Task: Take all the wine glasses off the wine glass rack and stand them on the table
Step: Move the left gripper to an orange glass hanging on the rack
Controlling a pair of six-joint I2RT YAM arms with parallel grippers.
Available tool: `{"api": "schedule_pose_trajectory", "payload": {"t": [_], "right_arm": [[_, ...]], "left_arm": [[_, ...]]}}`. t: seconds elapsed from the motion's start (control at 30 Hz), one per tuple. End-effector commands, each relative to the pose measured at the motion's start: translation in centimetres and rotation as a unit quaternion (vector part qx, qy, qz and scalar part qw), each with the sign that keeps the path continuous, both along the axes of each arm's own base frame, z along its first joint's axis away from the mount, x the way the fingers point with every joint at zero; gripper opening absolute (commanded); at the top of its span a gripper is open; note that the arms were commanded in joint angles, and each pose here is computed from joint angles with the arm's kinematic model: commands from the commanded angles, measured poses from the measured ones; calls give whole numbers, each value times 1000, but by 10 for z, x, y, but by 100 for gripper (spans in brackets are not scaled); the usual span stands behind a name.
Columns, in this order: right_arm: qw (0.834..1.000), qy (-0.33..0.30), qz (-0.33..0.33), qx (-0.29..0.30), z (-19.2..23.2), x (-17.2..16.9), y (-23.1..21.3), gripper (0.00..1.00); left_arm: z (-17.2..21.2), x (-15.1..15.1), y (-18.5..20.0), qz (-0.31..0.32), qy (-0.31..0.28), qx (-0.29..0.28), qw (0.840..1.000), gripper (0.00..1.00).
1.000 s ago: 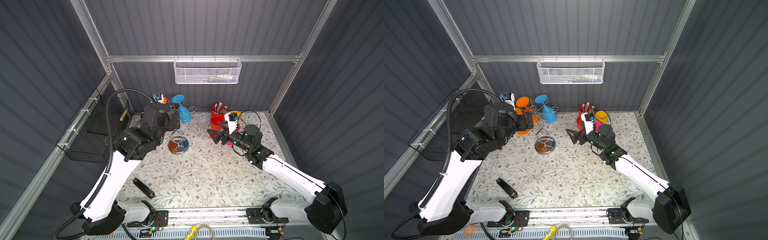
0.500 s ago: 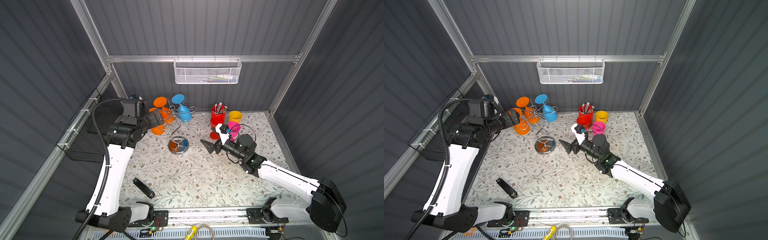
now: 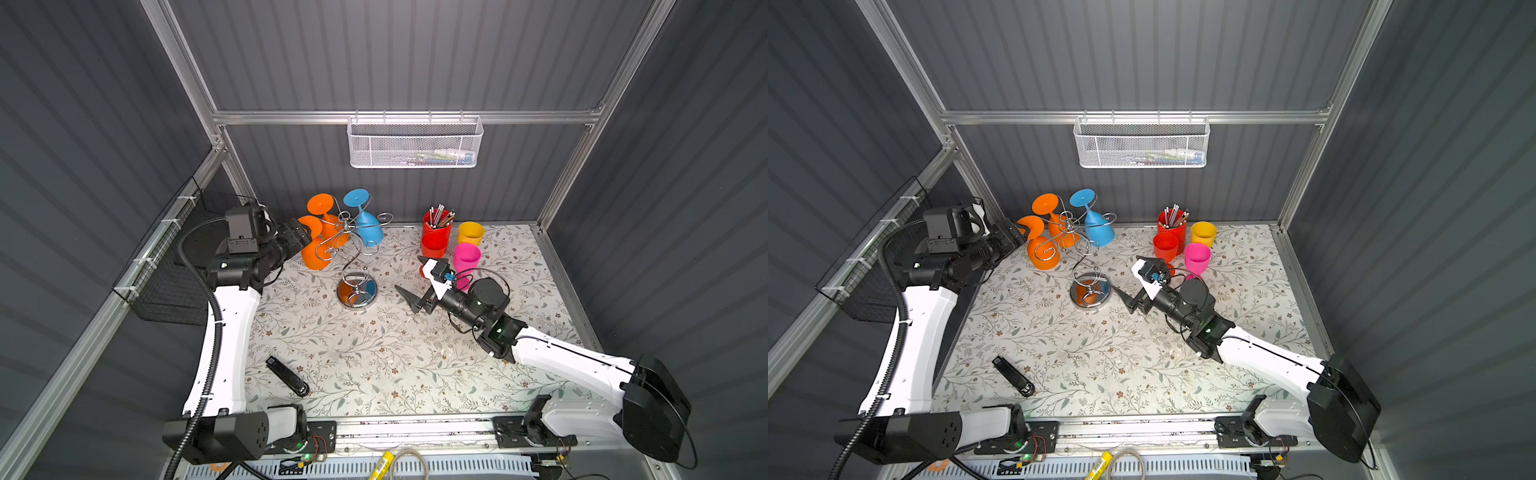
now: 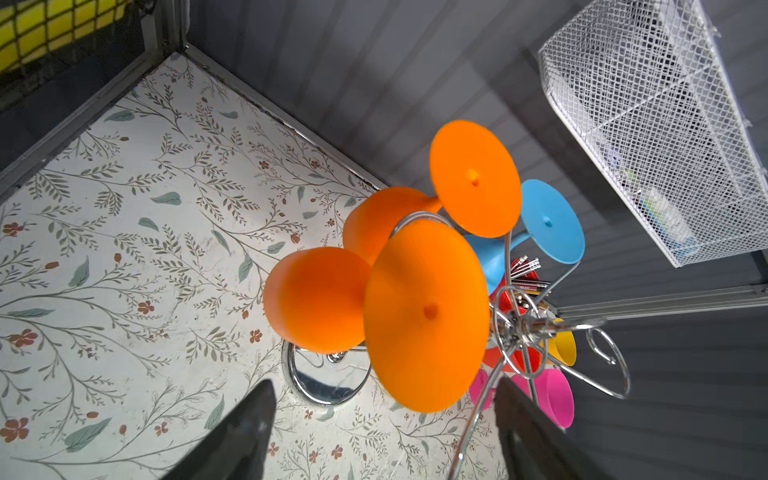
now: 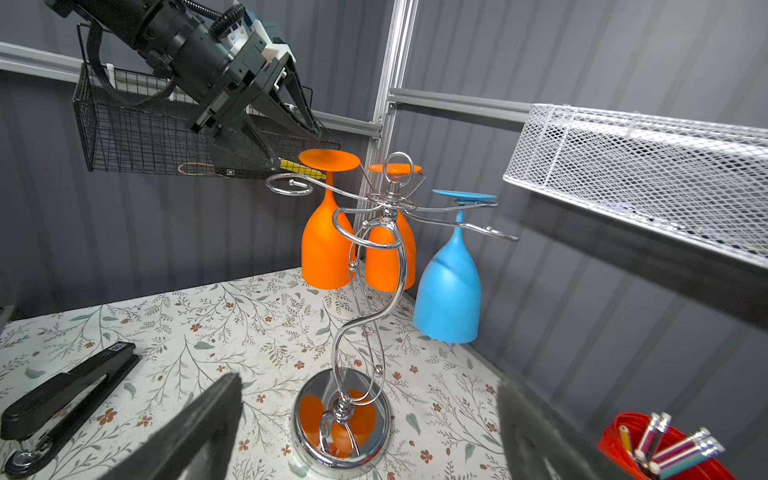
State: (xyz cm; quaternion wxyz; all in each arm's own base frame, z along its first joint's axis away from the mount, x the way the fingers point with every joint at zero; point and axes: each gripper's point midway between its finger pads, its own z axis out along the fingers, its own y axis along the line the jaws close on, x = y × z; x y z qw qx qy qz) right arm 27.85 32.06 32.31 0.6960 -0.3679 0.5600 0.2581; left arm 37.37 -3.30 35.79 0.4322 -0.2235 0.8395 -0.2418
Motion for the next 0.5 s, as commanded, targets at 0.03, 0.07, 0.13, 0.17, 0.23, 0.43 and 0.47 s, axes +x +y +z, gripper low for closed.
{"api": "schedule_pose_trajectory", "payload": {"t": [0.03, 0.07, 0.13, 0.17, 0.23, 0.43, 0.47], "right_arm": [[1000, -19, -8, 5, 7, -2, -2, 95], [1000, -19, -9, 5, 6, -2, -3, 95], [1000, -18, -12, 4, 5, -1, -3, 96], [1000, -19, -15, 4, 6, -1, -4, 96], [1000, -16, -16, -2, 4, 1, -3, 97], [1000, -13, -19, -5, 2, 3, -2, 98], [1000, -12, -19, -7, 1, 4, -2, 98]], "left_arm": [[25, 5, -7, -4, -54, -65, 996, 76], [25, 7, -7, -3, -56, -72, 996, 74], [26, 9, -8, -1, -64, -86, 994, 71], [26, 10, -8, 1, -68, -93, 993, 70], [20, 13, -8, 5, -70, -107, 992, 66], [17, 18, -8, 12, -80, -136, 987, 53], [15, 19, -8, 14, -80, -141, 987, 49]]}}
